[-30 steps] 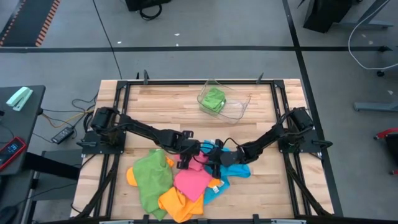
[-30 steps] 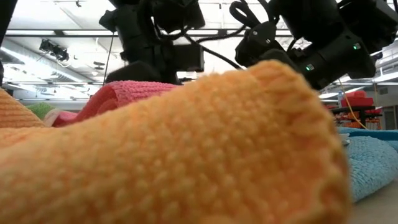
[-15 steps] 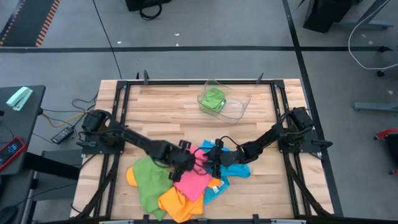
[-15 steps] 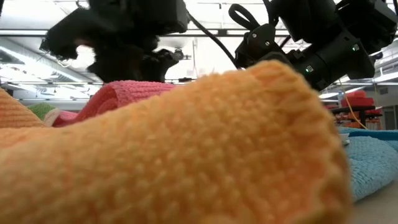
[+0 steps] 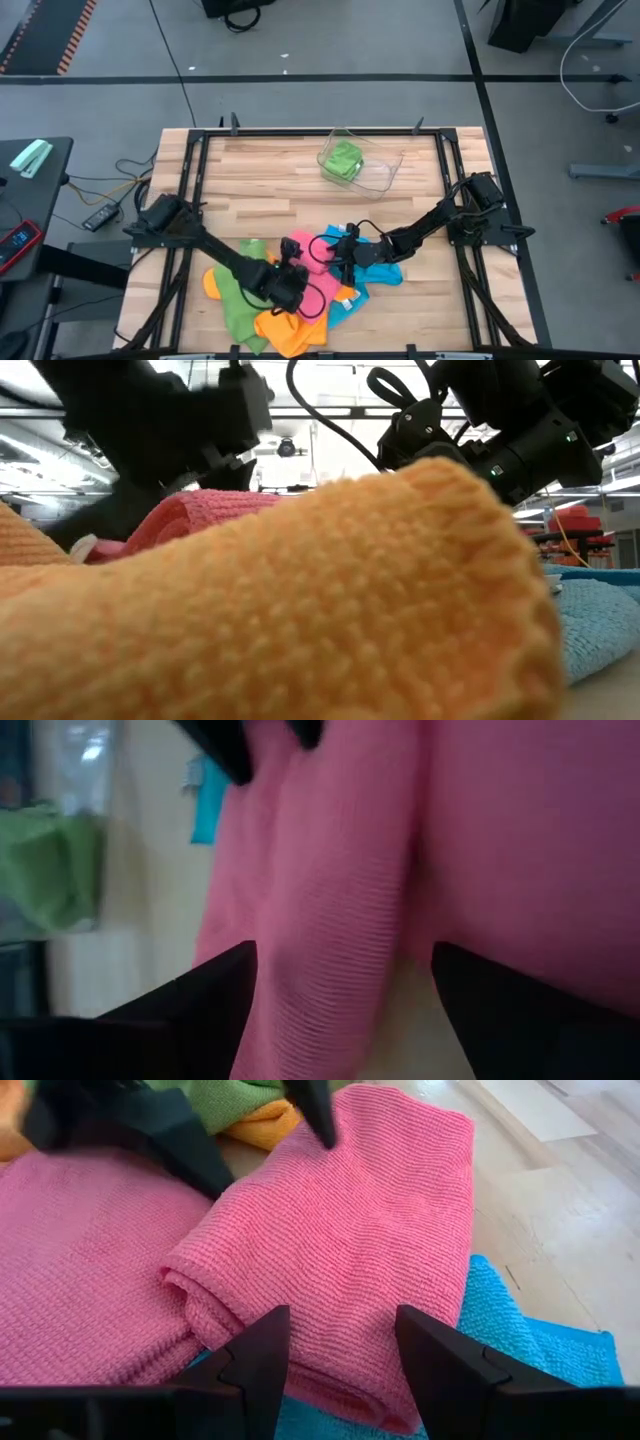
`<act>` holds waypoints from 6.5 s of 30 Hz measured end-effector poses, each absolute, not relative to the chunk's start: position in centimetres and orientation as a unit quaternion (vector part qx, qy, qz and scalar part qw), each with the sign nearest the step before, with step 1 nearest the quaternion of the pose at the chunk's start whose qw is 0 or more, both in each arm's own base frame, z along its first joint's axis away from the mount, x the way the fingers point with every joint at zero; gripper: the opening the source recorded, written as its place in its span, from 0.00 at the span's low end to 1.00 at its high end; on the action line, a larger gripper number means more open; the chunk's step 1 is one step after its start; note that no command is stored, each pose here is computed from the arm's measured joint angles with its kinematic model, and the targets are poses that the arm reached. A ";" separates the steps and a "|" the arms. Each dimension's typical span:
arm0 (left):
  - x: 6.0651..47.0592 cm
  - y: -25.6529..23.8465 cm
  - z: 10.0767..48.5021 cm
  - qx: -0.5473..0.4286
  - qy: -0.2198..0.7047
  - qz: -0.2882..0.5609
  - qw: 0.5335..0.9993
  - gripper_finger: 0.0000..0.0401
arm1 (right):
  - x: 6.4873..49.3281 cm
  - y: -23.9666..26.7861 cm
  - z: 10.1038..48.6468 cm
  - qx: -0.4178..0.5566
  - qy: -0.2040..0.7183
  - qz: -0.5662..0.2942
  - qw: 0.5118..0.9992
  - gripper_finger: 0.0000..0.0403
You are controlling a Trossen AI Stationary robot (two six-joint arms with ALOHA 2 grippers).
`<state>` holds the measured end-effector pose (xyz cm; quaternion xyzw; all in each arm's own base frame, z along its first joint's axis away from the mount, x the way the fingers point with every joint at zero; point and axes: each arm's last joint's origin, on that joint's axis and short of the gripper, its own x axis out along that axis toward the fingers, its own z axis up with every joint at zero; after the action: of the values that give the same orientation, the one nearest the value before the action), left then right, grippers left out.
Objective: Fold microfiber towels
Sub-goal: Stack the top pink towel on top of the green towel
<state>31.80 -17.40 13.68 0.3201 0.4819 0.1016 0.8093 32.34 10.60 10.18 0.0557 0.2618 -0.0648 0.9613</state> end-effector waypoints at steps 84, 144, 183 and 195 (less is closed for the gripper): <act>35.0 -7.4 18.8 0.320 0.494 0.118 0.800 0.09 | 28.8 10.4 20.3 -0.040 0.187 -0.118 0.974 0.48; 36.9 -4.9 24.4 -0.187 0.534 0.005 0.825 0.07 | 32.8 9.3 19.5 0.023 0.249 -0.041 0.967 0.72; 35.4 -4.6 27.8 0.026 0.460 -0.037 0.887 0.53 | 29.2 2.4 22.6 0.029 0.374 0.039 0.926 0.05; 33.3 -4.1 23.1 0.069 0.436 -0.029 0.897 0.43 | 30.3 -5.0 25.5 0.056 0.450 0.041 0.890 0.05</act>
<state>33.33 -4.14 23.14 0.0689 0.4364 -0.0294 0.8966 30.35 -4.98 25.50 0.0556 0.4505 0.0410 0.8901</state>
